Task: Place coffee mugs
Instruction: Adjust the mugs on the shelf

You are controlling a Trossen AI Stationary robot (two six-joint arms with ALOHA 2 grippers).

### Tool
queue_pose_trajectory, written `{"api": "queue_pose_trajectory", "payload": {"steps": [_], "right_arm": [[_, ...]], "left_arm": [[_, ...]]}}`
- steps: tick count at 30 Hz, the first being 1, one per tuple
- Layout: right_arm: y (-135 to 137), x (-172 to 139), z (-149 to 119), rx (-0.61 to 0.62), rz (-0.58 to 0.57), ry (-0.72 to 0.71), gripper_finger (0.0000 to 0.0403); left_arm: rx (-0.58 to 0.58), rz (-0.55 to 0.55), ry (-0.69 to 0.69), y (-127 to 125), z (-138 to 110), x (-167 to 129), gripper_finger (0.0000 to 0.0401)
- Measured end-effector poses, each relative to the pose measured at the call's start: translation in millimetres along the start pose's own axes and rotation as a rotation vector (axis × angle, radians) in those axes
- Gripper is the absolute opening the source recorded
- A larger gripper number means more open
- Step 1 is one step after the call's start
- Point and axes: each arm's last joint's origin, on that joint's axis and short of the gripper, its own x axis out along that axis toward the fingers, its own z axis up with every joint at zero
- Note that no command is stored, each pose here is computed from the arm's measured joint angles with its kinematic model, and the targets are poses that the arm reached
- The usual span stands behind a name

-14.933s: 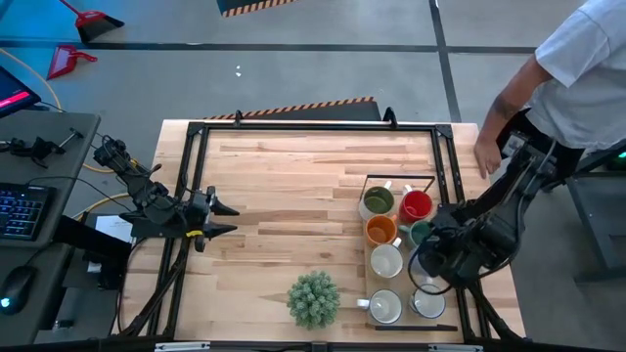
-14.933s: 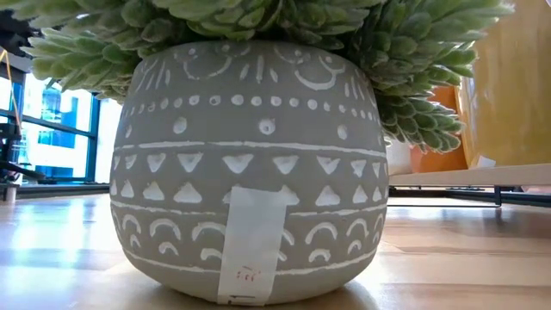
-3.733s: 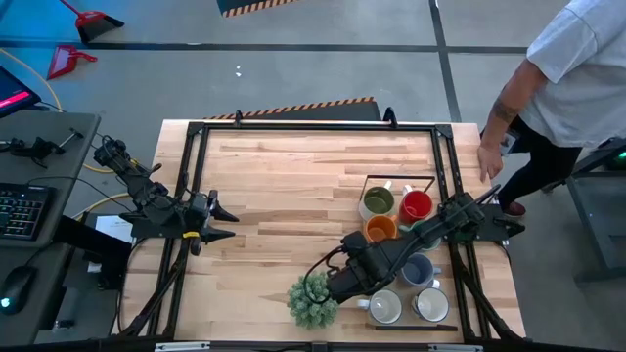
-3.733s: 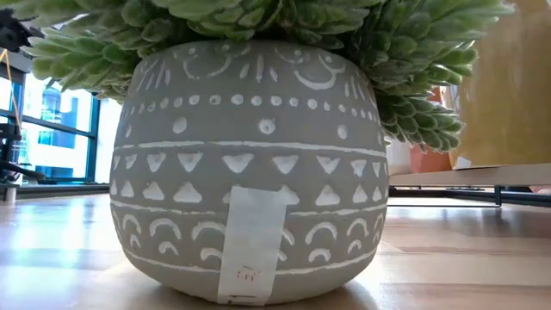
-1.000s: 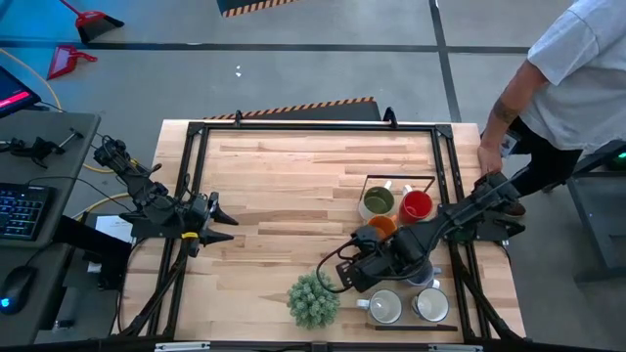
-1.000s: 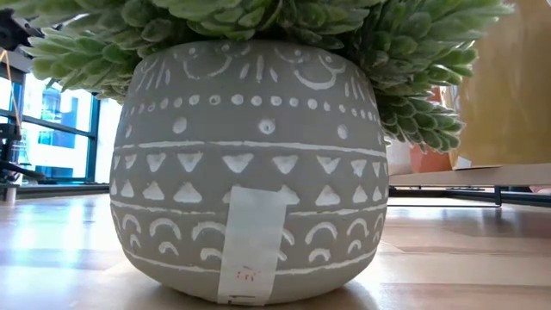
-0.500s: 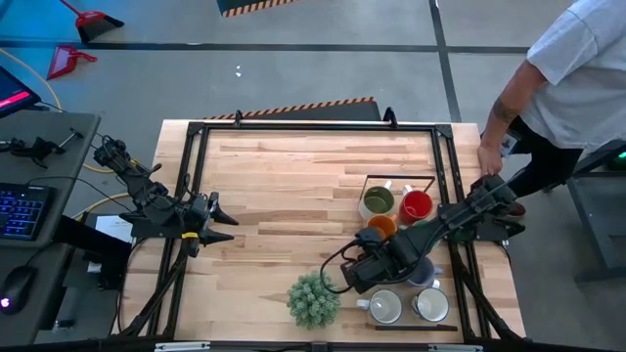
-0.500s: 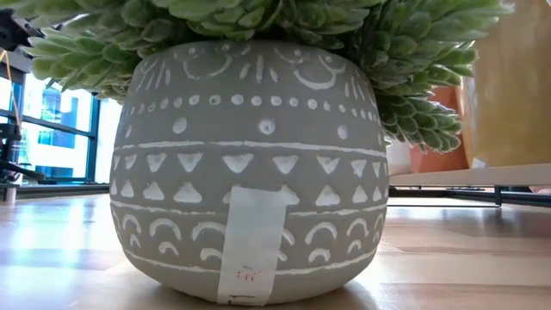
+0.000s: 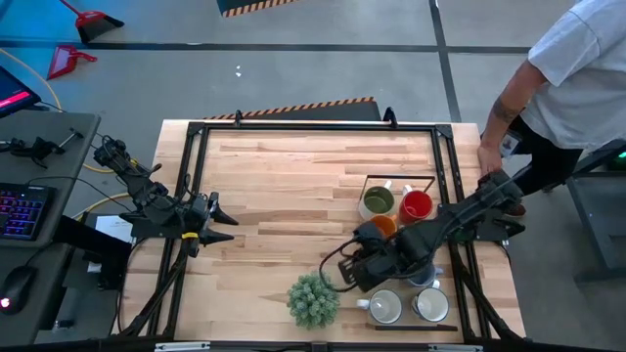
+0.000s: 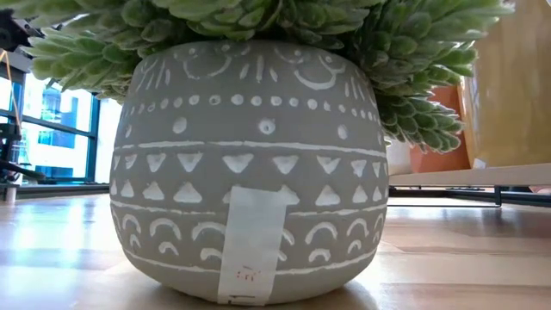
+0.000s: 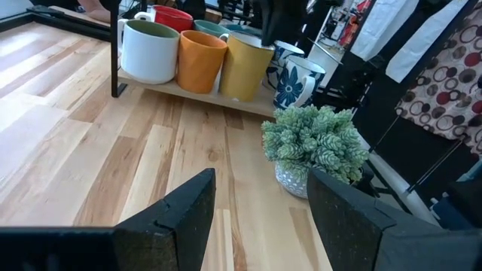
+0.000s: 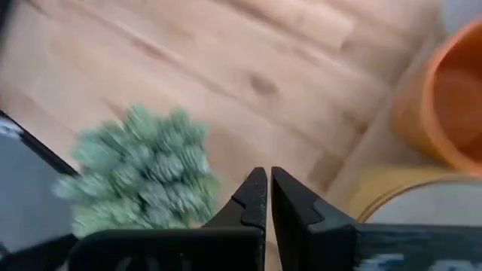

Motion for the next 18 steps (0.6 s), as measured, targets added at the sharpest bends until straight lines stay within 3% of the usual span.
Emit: {"api": "queue_pose_trajectory", "payload": {"steps": [4,9,13,18], "right_arm": [[-15.1,-25.4,8.5,0.004,-0.013,-0.056,0.0],[-42.0,-46.1,11.5,0.072,-0.162,-0.043,0.0],[-55.5,-49.3,9.3,0.117,-0.309,-0.006,0.0],[-56.6,-38.0,5.2,0.139,-0.352,0.013,0.0]], "left_arm": [[-0.008,0.0,0.0,0.0,0.0,0.0,0.0197],[-0.01,-0.005,0.002,-0.2,0.0,0.0,0.0197],[-0.01,-0.005,0.002,-0.2,0.0,0.0,0.0197],[-0.01,0.004,-0.003,0.1,0.1,0.0,0.0197]]}}
